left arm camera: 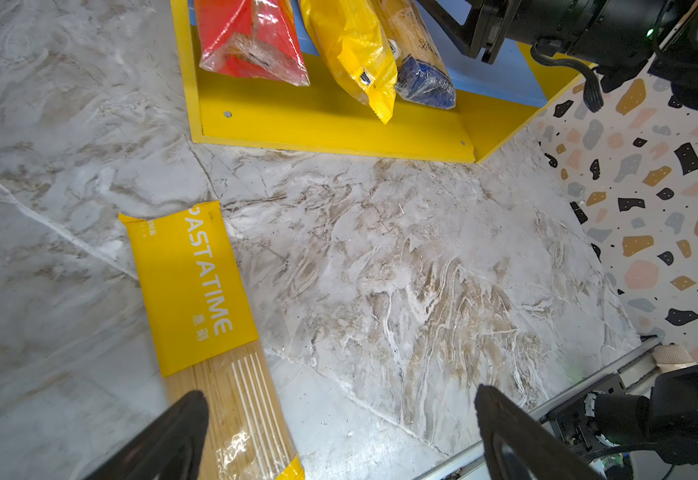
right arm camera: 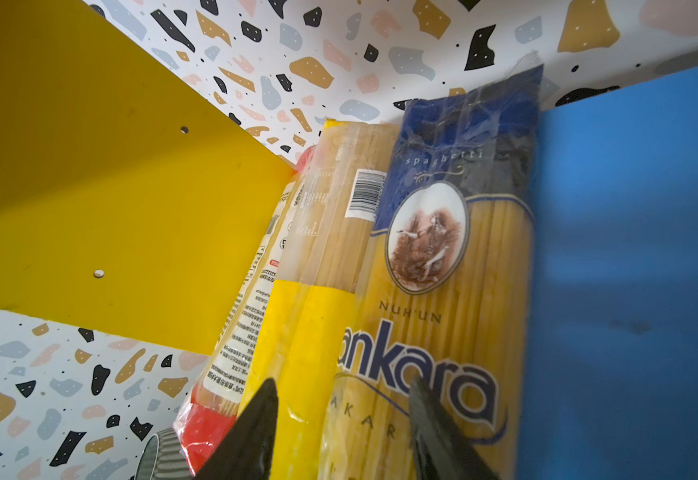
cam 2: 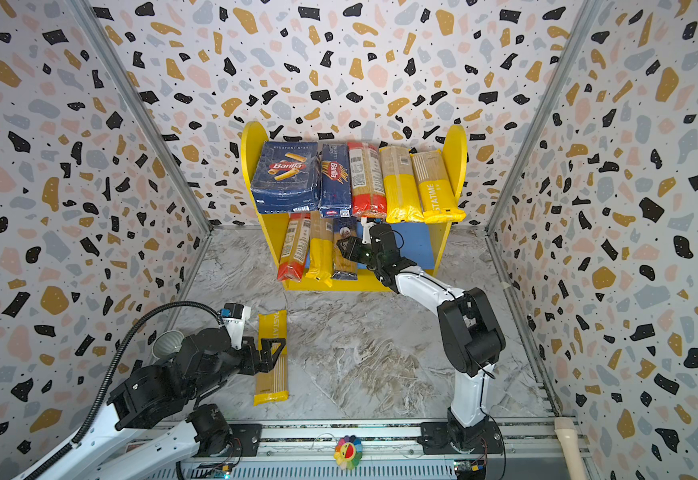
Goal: Place and organize the pasta boxes and bags onto the shelf
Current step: 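Stand the Ankara bag on the lower shelf beside the yellow-banded bag, then open the right gripper and draw it back from the shelf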
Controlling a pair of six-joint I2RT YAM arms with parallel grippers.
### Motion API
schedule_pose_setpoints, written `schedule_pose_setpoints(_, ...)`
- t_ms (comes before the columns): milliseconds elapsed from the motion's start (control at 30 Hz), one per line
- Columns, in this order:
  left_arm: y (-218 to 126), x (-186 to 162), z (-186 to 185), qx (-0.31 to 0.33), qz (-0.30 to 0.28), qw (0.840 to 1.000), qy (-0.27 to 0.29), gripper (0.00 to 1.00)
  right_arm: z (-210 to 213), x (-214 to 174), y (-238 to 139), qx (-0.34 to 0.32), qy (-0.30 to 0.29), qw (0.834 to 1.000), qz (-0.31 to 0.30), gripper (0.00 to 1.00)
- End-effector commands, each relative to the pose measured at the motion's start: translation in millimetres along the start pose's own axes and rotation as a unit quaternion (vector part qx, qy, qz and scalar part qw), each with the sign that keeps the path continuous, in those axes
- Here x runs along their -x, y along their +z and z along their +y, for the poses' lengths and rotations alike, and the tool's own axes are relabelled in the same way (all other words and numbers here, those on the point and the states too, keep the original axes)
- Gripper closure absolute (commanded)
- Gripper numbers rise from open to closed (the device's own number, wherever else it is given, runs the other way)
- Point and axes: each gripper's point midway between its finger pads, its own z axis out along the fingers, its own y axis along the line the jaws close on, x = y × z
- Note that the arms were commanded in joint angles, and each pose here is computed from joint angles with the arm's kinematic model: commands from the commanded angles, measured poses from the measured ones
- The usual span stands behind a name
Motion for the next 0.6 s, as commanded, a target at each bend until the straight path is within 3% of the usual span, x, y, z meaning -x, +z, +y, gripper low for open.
schedule_pose_setpoints(0, -6, 3, 4, 0.007, -0.010, 1.000, -0.005, 0.00, 26, 21, -31, 0.013, -0.017, 0.999, -0.035, 0.45)
schedule_pose_setpoints(333, -28, 12, 15, 0.029, -0.031, 0.999, -0.032, 0.00, 39, -11, -93, -0.005, -0.060, 0.998, -0.015, 0.32)
schedule_pose_setpoints(567, -50, 11, 28, 0.032, -0.051, 0.995, -0.079, 0.00, 51, -69, -130, -0.023, -0.089, 0.996, 0.020, 0.28)
